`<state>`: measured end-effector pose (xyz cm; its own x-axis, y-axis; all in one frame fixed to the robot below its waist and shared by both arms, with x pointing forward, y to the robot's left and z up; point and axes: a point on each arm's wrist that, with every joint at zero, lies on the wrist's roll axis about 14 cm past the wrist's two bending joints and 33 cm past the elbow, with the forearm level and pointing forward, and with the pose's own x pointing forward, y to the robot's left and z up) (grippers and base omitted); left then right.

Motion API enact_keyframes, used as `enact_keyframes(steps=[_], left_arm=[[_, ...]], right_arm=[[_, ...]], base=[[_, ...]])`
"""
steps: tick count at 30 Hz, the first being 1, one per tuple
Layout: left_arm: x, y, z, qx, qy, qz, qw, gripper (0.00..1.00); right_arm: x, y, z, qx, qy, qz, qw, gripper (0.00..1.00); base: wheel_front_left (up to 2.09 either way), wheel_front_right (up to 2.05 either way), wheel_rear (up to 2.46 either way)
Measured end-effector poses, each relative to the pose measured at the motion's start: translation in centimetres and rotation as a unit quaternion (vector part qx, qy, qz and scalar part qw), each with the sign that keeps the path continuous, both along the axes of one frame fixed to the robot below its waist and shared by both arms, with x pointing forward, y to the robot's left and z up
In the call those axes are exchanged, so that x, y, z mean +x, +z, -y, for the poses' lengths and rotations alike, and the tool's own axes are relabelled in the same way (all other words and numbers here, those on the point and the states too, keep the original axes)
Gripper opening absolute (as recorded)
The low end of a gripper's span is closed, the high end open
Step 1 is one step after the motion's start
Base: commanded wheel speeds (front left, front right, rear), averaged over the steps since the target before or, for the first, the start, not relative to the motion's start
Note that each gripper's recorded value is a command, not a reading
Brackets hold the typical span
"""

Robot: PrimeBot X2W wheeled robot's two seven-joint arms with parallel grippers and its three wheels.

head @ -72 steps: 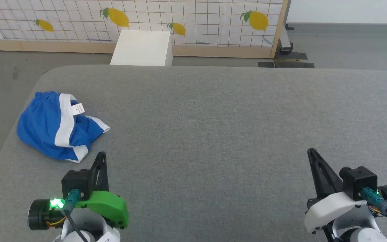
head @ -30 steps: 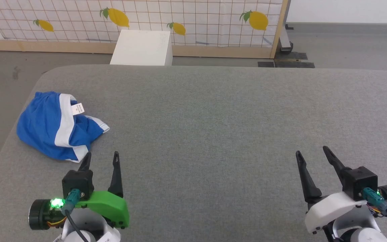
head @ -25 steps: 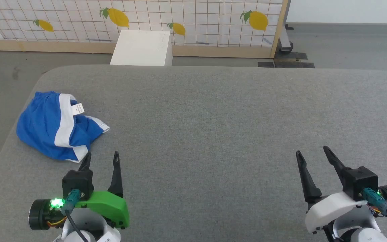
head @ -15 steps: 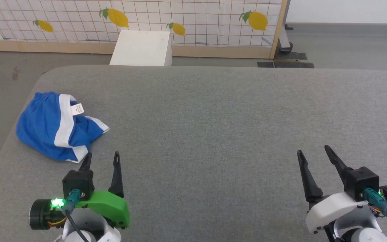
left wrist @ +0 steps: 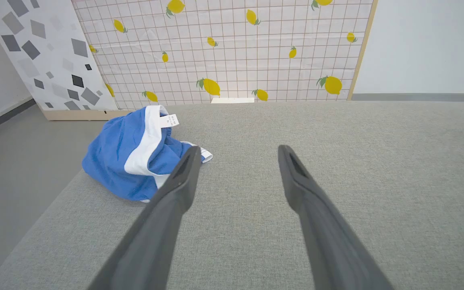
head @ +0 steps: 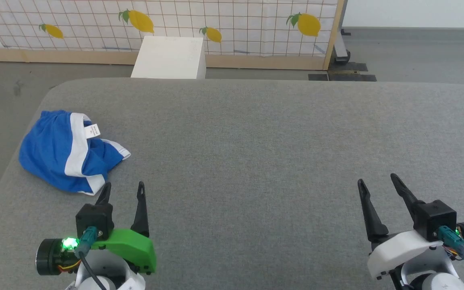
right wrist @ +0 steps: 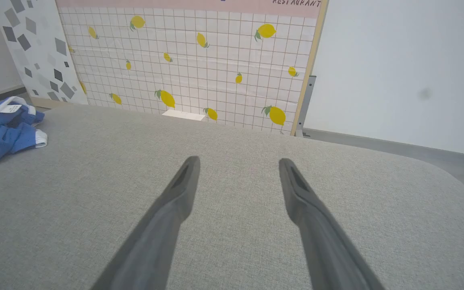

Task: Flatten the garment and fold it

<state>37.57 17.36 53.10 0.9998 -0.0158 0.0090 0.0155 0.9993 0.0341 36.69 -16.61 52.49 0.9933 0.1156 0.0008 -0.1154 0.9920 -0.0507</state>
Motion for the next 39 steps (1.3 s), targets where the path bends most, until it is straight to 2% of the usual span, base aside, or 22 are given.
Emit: enact_keyframes(steps=[26, 39], left_arm=[[0.1, -0.4, 0.2, 0.0, -0.002, -0.006, 1.0, 1.0], [-0.6, -0.4, -1.1, 0.008, 0.013, -0.006, 1.0, 1.0]], right_arm=[[0.1, -0.1, 0.1, 0.001, -0.001, 0.002, 1.0, 1.0], [0.6, 0.1, -1.0, 0.005, 0.015, 0.007, 1.0, 1.0]], base=[[0.0, 0.0, 0.0], [0.0, 0.0, 0.0]])
